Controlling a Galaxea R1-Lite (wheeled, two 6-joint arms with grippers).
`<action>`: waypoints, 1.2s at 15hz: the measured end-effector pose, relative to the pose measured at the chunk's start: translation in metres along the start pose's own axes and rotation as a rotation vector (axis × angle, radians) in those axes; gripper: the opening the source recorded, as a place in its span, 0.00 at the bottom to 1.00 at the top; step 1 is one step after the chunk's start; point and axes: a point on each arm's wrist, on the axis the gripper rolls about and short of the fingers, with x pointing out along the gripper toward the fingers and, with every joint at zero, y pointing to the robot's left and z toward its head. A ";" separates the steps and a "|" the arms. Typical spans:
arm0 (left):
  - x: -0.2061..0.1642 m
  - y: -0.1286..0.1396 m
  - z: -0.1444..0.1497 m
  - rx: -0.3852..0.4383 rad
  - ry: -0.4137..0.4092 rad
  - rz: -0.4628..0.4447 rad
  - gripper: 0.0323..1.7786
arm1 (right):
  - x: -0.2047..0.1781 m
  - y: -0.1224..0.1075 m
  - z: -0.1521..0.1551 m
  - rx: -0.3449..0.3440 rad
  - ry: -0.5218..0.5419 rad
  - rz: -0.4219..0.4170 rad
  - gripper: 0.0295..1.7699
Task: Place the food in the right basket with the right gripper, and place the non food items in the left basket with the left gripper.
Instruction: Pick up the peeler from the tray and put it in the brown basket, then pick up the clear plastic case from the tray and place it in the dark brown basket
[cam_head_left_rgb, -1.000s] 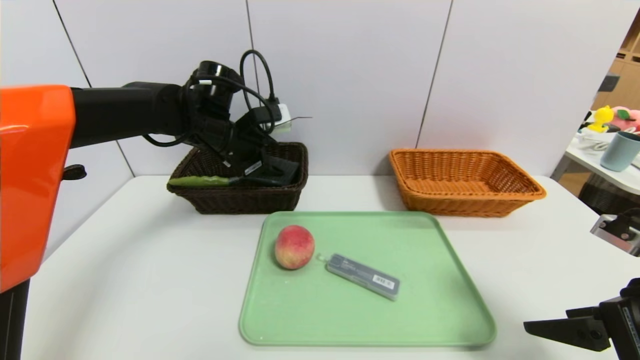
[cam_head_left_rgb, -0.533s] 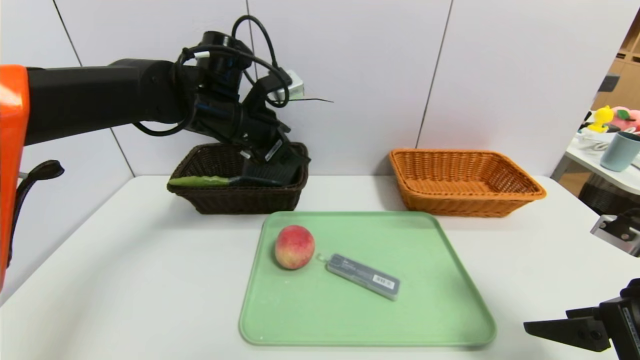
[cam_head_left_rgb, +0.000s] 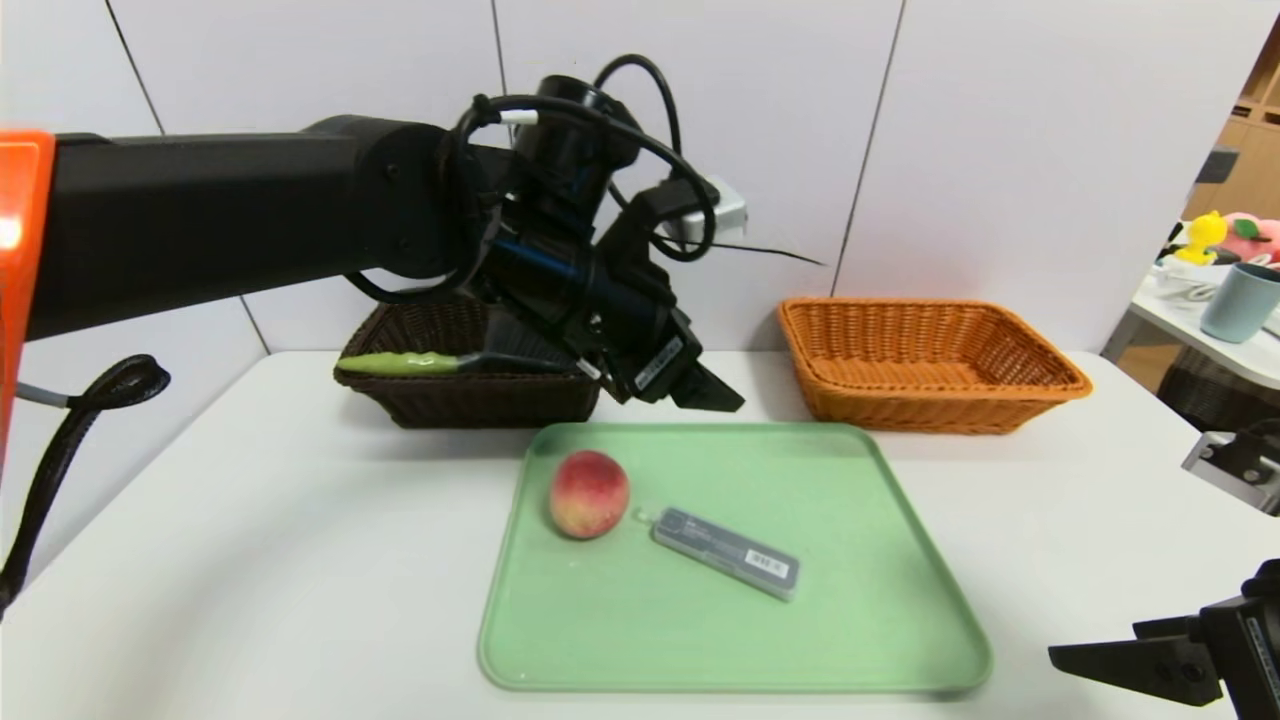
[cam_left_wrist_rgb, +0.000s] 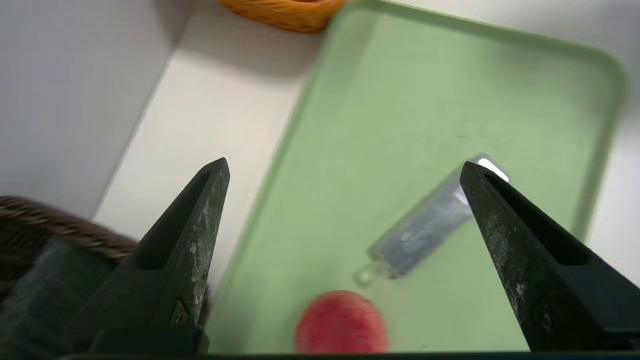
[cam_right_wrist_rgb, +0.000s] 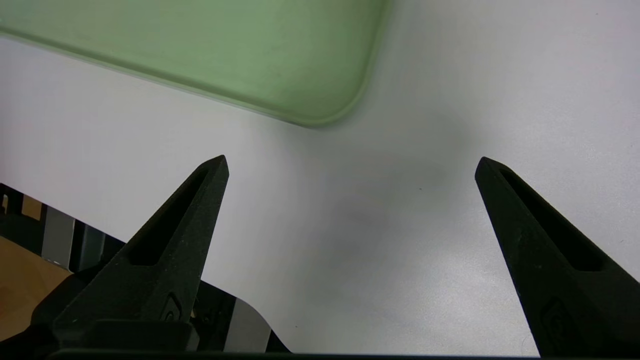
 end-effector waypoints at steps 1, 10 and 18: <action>0.006 -0.010 0.000 0.005 0.028 -0.038 0.92 | 0.000 0.000 0.000 0.000 -0.002 0.000 0.97; 0.050 -0.050 -0.028 0.175 0.221 -0.312 0.94 | -0.002 0.001 0.001 -0.003 -0.010 0.001 0.97; 0.090 -0.050 -0.052 0.228 0.278 -0.370 0.95 | -0.004 0.001 0.001 -0.006 -0.021 0.000 0.97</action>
